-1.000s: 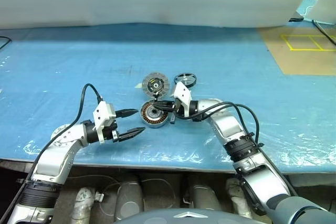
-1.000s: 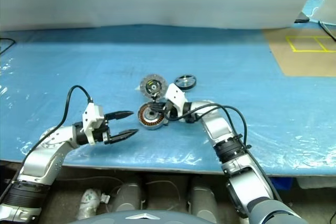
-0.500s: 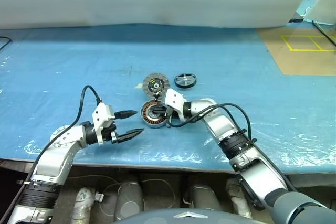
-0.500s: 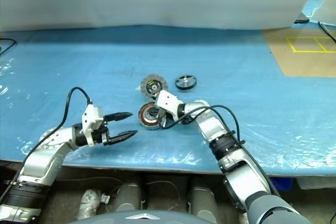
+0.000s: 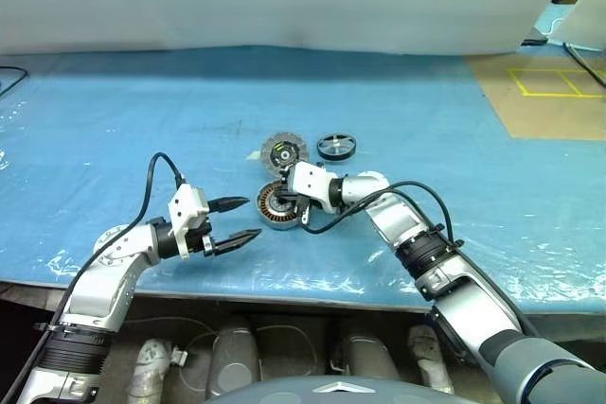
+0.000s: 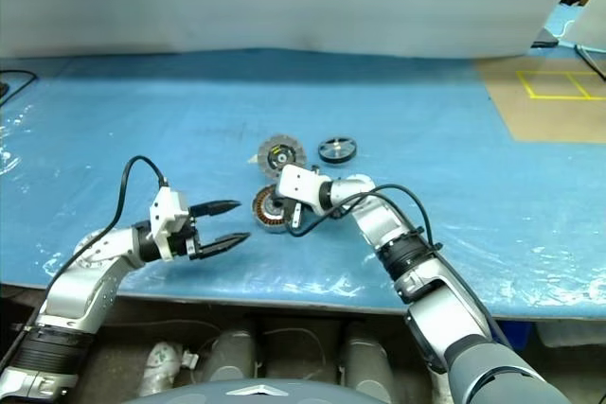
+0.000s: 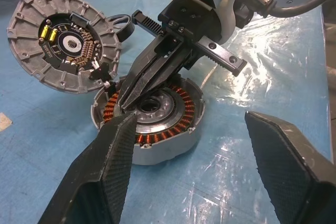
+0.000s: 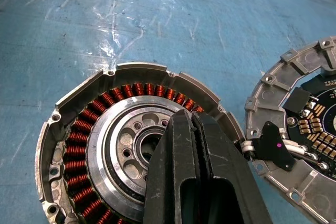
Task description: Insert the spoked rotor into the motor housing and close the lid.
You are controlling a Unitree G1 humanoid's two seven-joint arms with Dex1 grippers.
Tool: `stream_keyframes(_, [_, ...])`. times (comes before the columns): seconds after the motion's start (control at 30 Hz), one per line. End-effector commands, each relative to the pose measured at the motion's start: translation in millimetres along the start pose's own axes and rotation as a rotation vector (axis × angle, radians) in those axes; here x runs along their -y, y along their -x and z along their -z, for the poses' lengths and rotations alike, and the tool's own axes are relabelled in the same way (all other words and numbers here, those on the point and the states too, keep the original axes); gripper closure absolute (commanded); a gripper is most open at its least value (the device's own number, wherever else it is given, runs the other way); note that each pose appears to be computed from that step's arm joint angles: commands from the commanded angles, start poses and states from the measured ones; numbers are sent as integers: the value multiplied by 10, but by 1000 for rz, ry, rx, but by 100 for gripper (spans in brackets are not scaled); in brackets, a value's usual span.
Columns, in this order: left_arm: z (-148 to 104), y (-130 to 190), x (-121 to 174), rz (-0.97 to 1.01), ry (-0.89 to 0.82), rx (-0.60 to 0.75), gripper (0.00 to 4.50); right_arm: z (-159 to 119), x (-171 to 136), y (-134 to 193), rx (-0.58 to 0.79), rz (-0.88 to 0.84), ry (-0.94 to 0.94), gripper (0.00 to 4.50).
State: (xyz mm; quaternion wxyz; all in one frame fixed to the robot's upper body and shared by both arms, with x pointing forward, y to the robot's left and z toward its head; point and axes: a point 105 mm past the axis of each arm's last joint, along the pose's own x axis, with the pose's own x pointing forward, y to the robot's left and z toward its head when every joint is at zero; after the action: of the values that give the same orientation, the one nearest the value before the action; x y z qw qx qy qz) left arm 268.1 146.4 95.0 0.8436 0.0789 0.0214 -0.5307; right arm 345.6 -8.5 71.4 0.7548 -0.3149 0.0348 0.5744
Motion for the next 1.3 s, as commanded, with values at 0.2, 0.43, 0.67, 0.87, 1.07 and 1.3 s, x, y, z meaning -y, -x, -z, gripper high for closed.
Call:
stream_keyframes(0.2, [-54, 47, -14, 2, -34, 8, 102, -246, -78, 101, 247, -27, -299, 446])
stream_keyframes(0.43, [-92, 36, -2, 11, -37, 8, 102, -258, 5, 81, 211, -2, -230, 446])
stream_keyframes(0.67, [-132, 19, 6, 10, -40, 6, 102, -292, -32, 78, 220, -18, -217, 446])
stream_keyframes(0.87, [-131, 22, 8, 10, -37, 4, 102, -391, -12, 110, 263, -28, -215, 446])
stream_keyframes(1.07, [-126, 23, 7, 11, -36, 3, 102, -320, -89, 81, 218, -73, -230, 446])
stream_keyframes(1.3, [-131, 12, -36, -8, -21, 30, 102, -116, -69, 93, 183, -24, -282, 446])
